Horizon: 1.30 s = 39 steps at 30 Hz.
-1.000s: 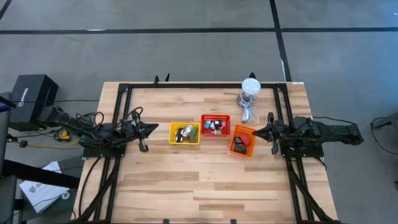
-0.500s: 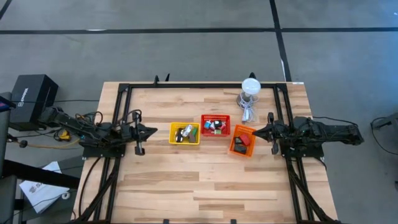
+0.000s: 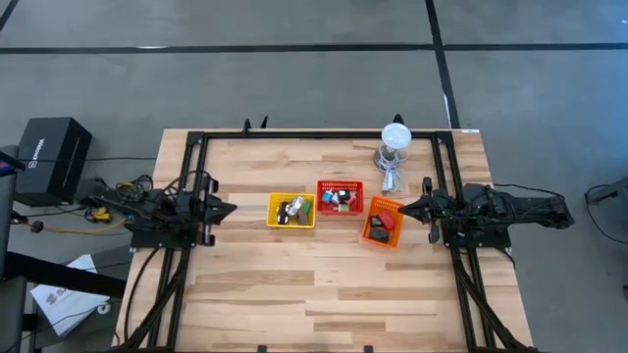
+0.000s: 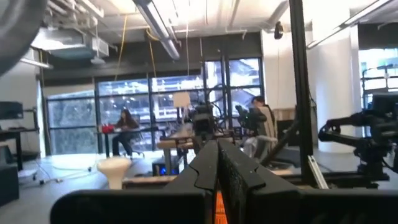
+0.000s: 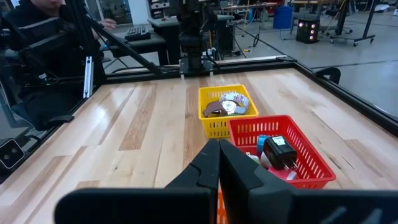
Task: Pick & Place Office items
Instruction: Return to Home Position
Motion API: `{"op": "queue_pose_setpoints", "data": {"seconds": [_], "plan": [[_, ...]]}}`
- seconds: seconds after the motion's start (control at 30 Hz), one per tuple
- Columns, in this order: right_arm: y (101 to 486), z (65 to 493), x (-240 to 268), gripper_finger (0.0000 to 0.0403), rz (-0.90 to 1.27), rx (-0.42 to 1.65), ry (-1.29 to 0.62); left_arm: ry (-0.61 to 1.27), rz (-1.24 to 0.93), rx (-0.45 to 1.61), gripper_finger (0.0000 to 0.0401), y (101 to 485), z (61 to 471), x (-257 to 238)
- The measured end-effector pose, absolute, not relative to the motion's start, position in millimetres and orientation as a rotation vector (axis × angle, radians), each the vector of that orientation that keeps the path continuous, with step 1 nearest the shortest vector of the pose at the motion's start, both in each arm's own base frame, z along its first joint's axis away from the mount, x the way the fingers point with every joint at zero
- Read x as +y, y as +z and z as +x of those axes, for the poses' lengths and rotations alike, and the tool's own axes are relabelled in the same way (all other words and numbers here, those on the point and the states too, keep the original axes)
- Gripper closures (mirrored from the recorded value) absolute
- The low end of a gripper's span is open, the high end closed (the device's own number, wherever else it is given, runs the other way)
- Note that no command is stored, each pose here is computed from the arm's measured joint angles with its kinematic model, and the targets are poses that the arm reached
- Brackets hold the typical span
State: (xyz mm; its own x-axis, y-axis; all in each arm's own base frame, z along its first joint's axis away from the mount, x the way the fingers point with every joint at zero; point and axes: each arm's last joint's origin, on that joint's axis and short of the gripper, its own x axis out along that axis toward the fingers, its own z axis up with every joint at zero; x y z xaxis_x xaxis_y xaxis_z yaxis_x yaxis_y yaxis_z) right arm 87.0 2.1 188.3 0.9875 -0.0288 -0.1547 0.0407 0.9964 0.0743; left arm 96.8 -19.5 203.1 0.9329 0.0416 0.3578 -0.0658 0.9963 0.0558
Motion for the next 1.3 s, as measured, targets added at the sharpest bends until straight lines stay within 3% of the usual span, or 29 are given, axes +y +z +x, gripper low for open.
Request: {"op": "queue_pose_setpoints", "data": {"seconds": [0.4, 0.67, 1.3], "plan": [[188.3, 87.0, 2.1, 0.0402, 0.077, 0.154, -0.035, 0.020, 0.069, -0.274, 0.0398, 193.1, 94.6, -19.4], [188.3, 87.0, 2.1, 0.0402, 0.077, 0.154, -0.035, -0.034, 0.064, -0.014, 0.0398, 167.7, 99.3, -21.8], [188.3, 87.0, 2.1, 0.0402, 0.077, 0.154, -0.035, -0.039, 0.105, 0.129, 0.0398, 155.0, 107.7, -24.3]]}}
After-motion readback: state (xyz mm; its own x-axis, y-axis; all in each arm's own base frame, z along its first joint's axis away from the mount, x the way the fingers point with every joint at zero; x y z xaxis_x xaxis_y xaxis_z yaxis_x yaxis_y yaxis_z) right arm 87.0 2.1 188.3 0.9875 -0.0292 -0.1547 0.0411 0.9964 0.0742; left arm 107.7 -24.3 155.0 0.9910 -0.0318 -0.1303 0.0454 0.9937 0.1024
